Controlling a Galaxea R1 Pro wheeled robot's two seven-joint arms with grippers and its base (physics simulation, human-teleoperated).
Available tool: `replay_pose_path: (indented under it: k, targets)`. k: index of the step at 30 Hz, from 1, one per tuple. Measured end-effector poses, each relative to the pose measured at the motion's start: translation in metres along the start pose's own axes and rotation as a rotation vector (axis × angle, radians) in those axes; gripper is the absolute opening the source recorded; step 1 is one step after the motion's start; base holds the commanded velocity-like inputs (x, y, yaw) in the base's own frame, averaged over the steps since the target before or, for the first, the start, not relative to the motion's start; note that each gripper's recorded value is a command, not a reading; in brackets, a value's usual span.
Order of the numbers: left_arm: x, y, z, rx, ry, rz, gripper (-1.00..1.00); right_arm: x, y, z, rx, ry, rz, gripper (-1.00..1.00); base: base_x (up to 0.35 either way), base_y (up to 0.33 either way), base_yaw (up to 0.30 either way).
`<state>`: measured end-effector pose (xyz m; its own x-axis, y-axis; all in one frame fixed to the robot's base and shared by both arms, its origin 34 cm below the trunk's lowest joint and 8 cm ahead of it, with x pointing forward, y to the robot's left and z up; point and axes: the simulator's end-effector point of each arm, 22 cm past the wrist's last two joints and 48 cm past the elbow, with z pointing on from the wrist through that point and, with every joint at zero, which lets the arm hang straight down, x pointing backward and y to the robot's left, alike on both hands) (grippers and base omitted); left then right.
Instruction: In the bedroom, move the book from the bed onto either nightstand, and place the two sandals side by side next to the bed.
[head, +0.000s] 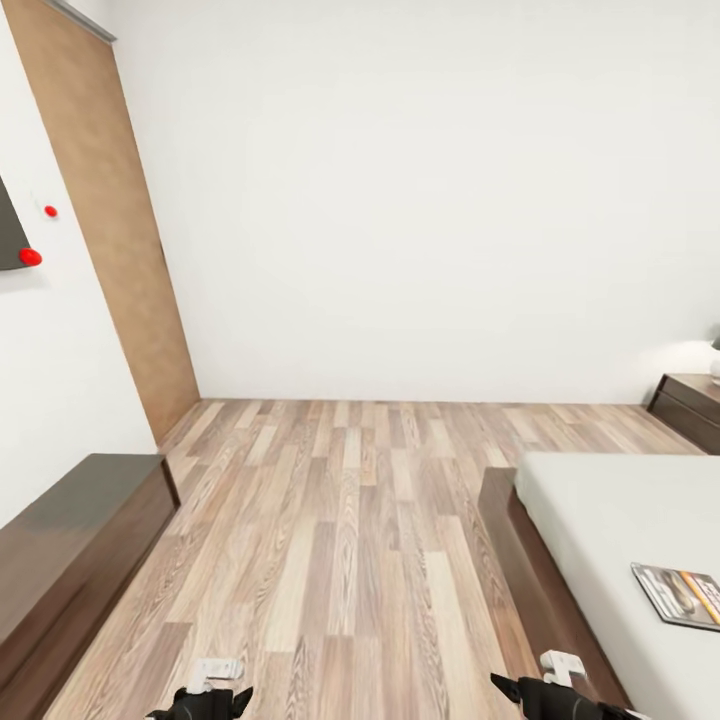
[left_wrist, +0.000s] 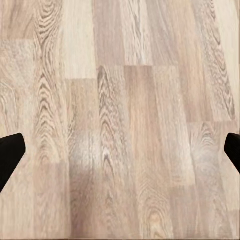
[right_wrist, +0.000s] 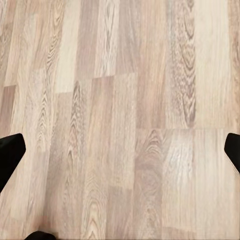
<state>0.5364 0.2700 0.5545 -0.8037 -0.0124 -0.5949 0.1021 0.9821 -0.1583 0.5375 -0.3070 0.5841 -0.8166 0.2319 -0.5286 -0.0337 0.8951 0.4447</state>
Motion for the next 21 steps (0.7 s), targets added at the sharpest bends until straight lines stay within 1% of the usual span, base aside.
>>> replay_pose_path:
  k: [1,2,5,7,9,12,14,15,16,18,21]
  targets:
    - [0.004,0.002,0.001,-0.022,0.018,0.052,1.00,0.000,0.000,0.000,0.000,0.000,0.000,1.00,0.333,0.000,0.000]
    - [0.011,0.003,0.001,-0.034,0.036,0.087,1.00,0.001,0.000,0.000,0.000,0.001,0.000,1.00,0.333,0.000,0.000]
    - [0.029,-0.001,0.000,-0.034,0.075,0.103,1.00,0.001,0.000,0.000,0.001,0.001,0.001,1.00,0.333,0.000,0.000]
    - [0.043,-0.011,0.000,-0.021,0.104,0.105,1.00,0.001,-0.001,0.000,0.003,0.001,0.000,1.00,0.333,0.000,0.000]
    - [0.050,-0.020,0.001,-0.010,0.116,0.105,1.00,0.001,-0.001,0.000,0.004,0.001,0.000,1.00,0.333,0.000,0.000]
    - [0.053,-0.022,0.001,-0.008,0.123,0.104,1.00,0.006,-0.006,-0.001,0.023,0.011,0.007,1.00,0.332,0.000,0.000]
    - [0.054,-0.022,0.001,-0.008,0.126,0.104,1.00,0.020,-0.022,-0.004,0.088,0.038,0.022,1.00,0.332,0.000,0.000]
    - [0.054,-0.023,0.001,-0.008,0.127,0.104,1.00,0.024,-0.028,-0.006,0.111,0.044,0.025,1.00,0.332,0.000,0.000]
    - [0.055,-0.023,0.001,-0.007,0.129,0.104,1.00,0.032,-0.043,-0.009,0.178,0.060,0.030,1.00,0.332,0.000,0.000]
    - [0.061,-0.024,0.000,-0.005,0.141,0.102,1.00,0.037,-0.059,-0.014,0.248,0.071,0.034,1.00,0.332,0.000,0.000]
    - [0.066,-0.023,-0.001,-0.004,0.150,0.100,1.00,0.041,-0.068,-0.017,0.288,0.078,0.035,1.00,0.327,0.000,0.000]
